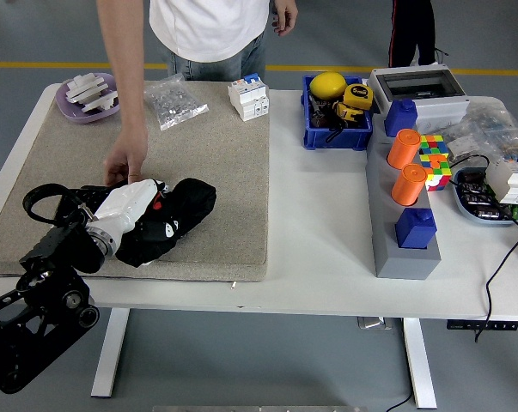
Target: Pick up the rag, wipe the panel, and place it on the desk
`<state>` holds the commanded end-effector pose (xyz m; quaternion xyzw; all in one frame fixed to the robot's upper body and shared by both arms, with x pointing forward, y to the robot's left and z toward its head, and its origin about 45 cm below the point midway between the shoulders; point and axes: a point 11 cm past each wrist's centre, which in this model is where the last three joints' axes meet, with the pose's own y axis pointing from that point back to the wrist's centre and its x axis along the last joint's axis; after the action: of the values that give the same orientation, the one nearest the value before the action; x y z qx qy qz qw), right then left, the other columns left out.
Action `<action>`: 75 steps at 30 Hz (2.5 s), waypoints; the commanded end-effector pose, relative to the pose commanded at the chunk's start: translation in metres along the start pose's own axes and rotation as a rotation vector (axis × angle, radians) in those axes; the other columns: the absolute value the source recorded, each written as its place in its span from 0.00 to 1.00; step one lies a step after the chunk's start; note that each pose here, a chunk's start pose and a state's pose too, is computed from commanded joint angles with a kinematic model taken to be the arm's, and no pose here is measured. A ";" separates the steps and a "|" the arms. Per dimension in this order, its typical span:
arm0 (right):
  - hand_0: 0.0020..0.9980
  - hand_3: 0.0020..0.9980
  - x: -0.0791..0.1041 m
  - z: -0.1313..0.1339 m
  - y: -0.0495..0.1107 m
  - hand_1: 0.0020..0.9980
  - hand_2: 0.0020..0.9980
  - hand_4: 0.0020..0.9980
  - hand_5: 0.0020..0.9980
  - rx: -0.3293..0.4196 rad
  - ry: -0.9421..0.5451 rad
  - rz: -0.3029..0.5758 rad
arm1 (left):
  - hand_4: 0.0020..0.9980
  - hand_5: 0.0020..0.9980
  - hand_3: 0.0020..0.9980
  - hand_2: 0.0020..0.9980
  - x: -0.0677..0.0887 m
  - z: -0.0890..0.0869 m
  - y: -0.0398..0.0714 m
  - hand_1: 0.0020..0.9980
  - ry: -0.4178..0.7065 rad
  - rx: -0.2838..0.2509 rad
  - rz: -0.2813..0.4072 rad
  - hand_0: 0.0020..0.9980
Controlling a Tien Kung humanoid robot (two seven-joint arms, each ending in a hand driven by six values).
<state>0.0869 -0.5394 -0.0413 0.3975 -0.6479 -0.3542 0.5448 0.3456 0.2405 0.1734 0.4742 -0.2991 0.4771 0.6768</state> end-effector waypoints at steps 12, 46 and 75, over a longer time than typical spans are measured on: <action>0.76 0.61 0.000 0.000 0.000 0.61 0.63 1.00 0.63 0.001 -0.002 0.000 | 0.42 0.00 0.55 0.55 0.007 -0.016 0.000 0.18 -0.002 0.050 0.031 0.23; 0.76 0.61 0.000 -0.001 0.000 0.61 0.63 1.00 0.63 0.003 -0.004 0.001 | 0.45 0.00 0.55 0.55 0.057 -0.119 0.010 0.18 0.018 0.346 0.186 0.22; 0.76 0.61 0.001 0.000 0.000 0.61 0.63 1.00 0.63 0.002 -0.001 0.003 | 0.46 0.00 0.55 0.55 0.052 -0.099 0.010 0.18 0.000 0.304 0.167 0.23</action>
<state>0.0871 -0.5401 -0.0406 0.3968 -0.6492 -0.3530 0.5446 0.3507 0.3522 0.1842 0.5448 -0.2617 0.5713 0.5553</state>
